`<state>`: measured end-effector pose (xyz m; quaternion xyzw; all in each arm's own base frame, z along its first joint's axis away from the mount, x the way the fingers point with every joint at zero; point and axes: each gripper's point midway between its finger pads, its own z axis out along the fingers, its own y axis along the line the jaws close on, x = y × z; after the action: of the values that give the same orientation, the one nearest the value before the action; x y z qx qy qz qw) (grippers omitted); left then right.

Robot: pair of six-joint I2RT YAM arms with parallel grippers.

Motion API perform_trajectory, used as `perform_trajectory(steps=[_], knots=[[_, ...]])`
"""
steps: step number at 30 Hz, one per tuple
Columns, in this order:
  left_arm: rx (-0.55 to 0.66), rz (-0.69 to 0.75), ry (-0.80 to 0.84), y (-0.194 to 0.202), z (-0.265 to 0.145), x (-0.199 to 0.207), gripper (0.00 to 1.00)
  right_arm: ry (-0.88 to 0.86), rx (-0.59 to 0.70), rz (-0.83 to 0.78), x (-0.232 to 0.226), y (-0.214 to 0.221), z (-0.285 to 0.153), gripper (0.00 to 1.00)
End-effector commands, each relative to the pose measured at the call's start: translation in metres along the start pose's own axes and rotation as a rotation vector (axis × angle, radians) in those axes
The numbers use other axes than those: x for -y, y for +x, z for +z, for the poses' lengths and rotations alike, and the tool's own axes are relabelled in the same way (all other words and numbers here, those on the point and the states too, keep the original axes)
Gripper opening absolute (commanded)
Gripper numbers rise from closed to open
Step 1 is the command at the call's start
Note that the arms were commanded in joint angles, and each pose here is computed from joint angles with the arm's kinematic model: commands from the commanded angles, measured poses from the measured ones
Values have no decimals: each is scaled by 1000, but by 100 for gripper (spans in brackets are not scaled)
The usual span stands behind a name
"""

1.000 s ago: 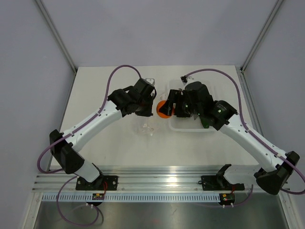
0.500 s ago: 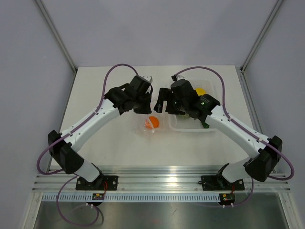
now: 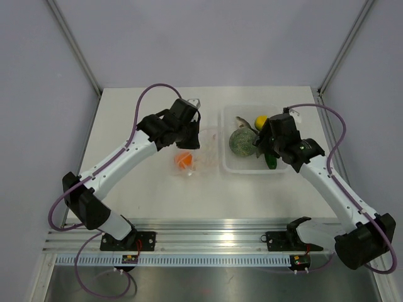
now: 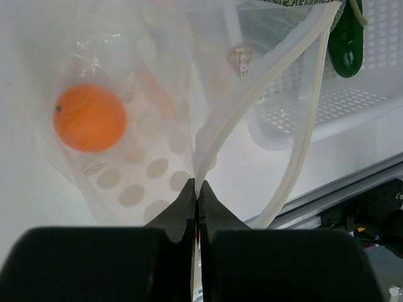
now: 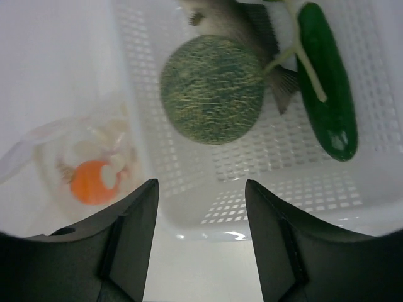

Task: Place the food in the zip-top bag and seal the zipper
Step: Adjust the zipper food storage bag at the center of the board.

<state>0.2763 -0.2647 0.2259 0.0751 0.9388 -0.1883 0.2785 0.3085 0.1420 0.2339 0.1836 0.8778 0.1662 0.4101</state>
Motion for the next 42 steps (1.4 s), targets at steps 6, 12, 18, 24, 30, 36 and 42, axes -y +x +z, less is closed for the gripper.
perform_trajectory(steps=[6,12,18,24,30,36,42], knots=[[37,-6,76,-5,-9,10,0,128,65,295,80,33,54,63],[27,-9,79,-1,-8,10,0,235,94,372,97,30,85,63],[23,-3,54,2,-9,3,0,242,122,469,95,16,104,63],[26,-26,74,1,-7,8,0,107,56,421,62,8,109,63],[38,-42,66,-7,-3,11,0,-130,29,233,6,1,58,74],[46,-45,66,-17,0,15,0,-355,-70,13,-46,30,4,87],[38,-57,63,-21,5,17,0,-396,-189,-101,-75,74,0,82]])
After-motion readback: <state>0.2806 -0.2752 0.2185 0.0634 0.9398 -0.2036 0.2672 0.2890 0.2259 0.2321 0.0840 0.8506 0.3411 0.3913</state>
